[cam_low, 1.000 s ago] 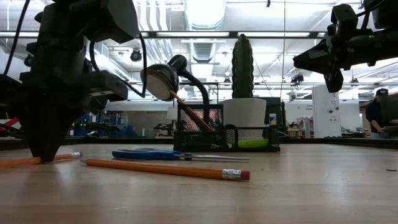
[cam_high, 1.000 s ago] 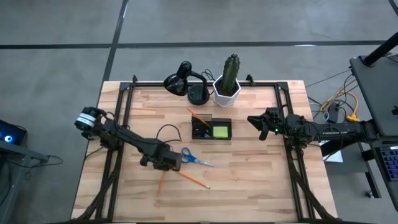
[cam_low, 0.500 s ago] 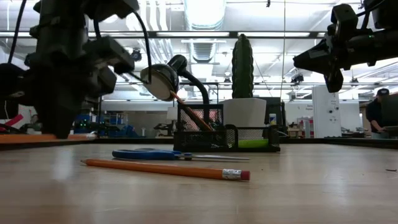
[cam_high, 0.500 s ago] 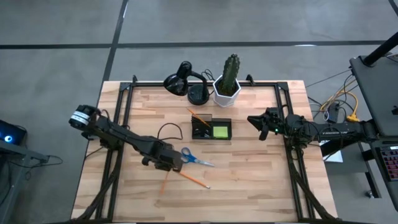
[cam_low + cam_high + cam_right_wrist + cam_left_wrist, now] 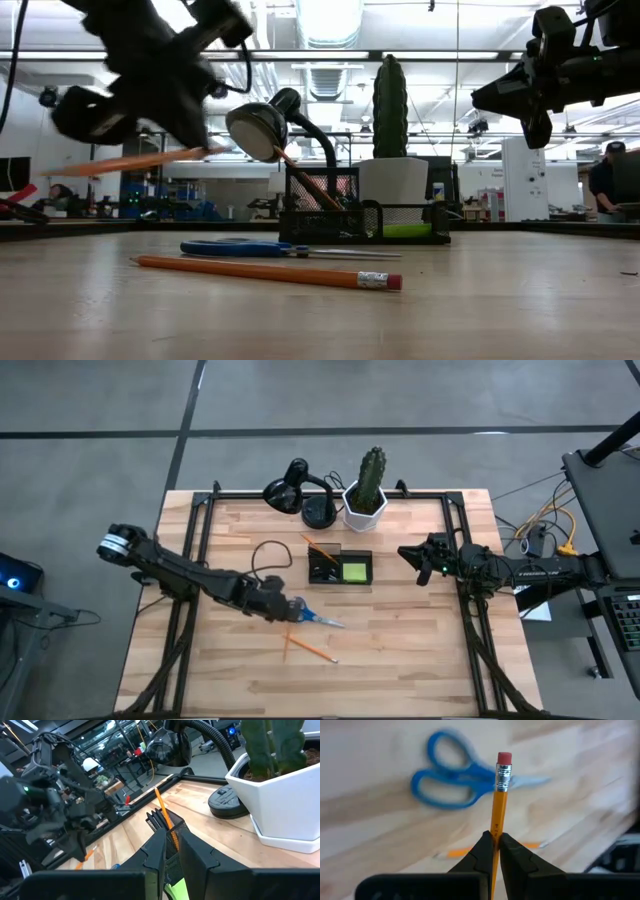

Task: Pick and place office supplies into organizer
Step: Put the left yellow pencil into the mesh desk organizer

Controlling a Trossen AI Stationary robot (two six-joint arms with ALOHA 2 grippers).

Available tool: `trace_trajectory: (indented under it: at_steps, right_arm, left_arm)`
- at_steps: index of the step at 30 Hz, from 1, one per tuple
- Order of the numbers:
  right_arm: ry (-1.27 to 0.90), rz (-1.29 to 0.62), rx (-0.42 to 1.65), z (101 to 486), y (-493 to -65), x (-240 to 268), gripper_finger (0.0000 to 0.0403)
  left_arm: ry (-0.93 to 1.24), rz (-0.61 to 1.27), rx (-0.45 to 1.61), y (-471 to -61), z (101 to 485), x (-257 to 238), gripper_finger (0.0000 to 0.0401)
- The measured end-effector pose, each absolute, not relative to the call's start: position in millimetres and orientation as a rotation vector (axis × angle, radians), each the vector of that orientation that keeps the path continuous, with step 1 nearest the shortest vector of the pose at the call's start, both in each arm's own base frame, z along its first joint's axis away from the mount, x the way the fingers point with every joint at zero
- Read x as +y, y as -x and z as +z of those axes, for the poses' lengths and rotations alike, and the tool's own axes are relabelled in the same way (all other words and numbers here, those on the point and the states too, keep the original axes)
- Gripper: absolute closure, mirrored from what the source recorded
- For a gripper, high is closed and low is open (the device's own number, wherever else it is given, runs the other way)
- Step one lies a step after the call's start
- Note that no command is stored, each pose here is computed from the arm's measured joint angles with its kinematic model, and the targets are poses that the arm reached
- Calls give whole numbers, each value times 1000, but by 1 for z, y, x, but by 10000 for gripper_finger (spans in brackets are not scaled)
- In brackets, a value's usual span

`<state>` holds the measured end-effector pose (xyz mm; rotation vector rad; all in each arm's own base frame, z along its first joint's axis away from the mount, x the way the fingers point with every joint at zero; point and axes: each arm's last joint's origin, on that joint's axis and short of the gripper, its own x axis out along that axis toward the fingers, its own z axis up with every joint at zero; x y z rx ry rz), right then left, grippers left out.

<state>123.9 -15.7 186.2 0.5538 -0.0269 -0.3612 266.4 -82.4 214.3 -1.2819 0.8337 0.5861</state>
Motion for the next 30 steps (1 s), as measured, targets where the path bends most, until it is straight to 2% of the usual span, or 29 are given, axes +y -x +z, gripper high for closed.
trace_trajectory:
  at_steps: [5,14,30]
  right_arm:
    - [-554,-360,-27,186,-124,-16,360]
    - [-558,-359,-27,186,-124,-16,360]
    - [-562,-360,-28,186,-124,-16,360]
  left_arm:
    - [1246,562,684,-273,224,-75,395]
    - [1166,511,536,-285,233,-59,395]
    - [896,511,186,-302,257,-36,395]
